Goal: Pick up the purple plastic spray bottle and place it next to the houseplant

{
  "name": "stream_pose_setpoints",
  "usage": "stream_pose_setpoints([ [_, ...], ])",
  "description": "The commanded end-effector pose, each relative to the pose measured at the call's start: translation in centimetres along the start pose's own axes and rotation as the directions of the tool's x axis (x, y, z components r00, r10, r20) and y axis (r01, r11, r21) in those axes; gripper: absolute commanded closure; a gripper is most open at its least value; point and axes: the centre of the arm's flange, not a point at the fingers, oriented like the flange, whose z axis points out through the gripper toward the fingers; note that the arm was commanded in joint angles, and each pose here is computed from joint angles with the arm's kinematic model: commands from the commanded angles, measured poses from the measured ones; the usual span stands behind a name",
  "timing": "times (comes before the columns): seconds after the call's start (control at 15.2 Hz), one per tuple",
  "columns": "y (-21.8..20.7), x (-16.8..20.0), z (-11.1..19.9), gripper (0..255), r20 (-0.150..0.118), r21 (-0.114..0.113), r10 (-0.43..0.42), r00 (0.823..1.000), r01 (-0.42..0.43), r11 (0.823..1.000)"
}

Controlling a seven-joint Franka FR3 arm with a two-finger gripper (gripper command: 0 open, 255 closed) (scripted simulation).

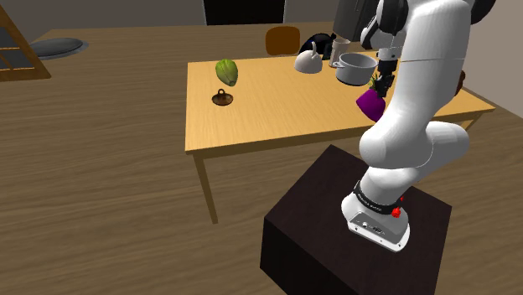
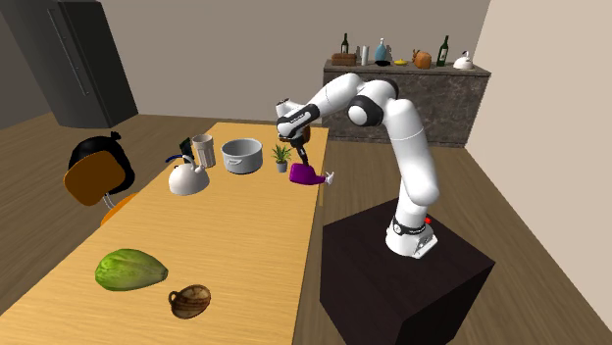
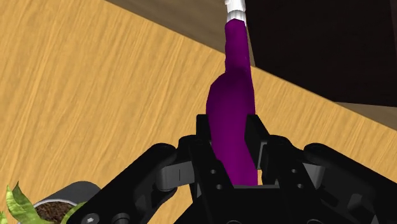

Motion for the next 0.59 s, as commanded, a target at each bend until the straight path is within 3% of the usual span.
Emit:
stream_pose_setpoints([
  [0.0, 0.0, -0.1, 0.6, 0, 0.011, 0.012, 0.001, 1.0, -0.001, 1.0],
  [0.33, -0.1, -0.1, 0.7, 0, 0.011, 0.012, 0.001, 1.0, -0.001, 1.0],
  [0.53, 0.0, 0.0, -3.3, 0, 0.011, 0.012, 0.001, 1.0, -0.001, 1.0],
])
